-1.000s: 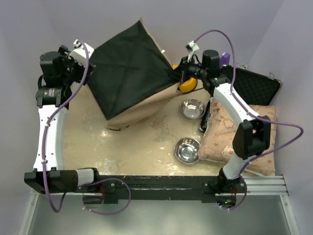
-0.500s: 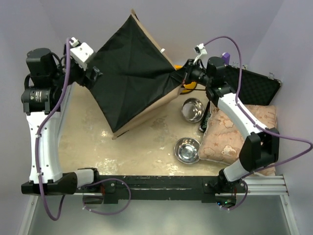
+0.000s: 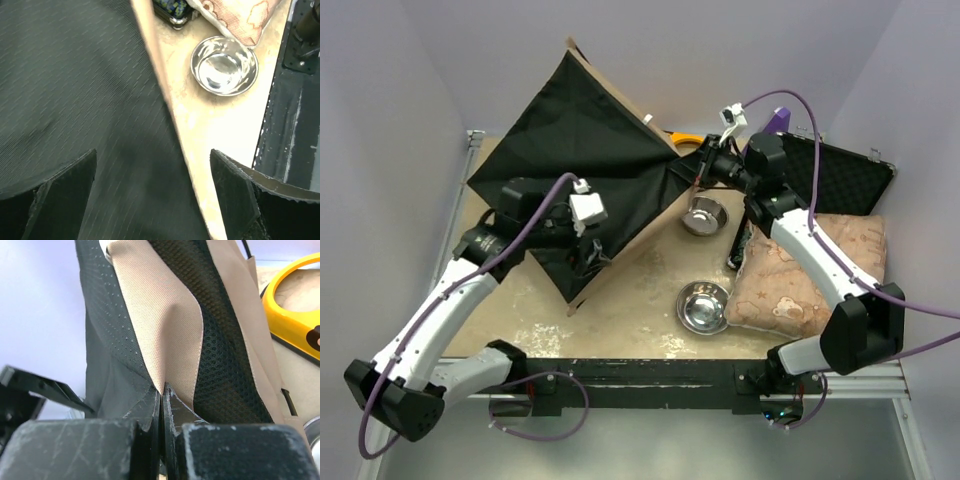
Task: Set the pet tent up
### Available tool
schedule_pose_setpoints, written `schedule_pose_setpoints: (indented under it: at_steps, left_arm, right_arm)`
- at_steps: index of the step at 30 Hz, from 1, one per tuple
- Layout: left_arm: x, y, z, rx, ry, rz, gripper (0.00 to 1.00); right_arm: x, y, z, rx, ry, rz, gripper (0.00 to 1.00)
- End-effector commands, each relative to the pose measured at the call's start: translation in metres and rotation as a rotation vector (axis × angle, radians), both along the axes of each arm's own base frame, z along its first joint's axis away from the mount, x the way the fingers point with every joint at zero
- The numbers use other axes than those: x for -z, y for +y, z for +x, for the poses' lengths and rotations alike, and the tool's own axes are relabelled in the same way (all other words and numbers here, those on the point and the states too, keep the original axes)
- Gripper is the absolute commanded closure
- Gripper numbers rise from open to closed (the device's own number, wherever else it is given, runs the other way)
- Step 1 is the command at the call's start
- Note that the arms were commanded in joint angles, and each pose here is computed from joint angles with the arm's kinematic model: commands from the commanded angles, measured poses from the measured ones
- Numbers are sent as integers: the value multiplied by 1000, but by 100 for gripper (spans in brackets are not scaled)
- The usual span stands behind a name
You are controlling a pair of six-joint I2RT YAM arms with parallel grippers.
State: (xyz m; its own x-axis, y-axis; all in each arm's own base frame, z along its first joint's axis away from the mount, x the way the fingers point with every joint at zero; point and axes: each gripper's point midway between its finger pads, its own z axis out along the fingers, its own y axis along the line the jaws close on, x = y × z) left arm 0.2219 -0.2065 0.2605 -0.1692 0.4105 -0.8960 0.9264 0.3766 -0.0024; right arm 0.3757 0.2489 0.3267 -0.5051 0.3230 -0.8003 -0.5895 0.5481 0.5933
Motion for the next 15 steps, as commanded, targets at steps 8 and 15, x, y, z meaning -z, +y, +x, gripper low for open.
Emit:
schedule_pose_setpoints:
  at_steps: [8, 15]
  left_arm:
    - [17, -19, 58, -247, -268, 215, 25]
    - [14, 23, 35, -65, -443, 328, 99]
  right_arm:
    - [-46, -1, -19, 20, -99, 98, 100]
    - [-117, -7, -52, -190, -411, -87, 19]
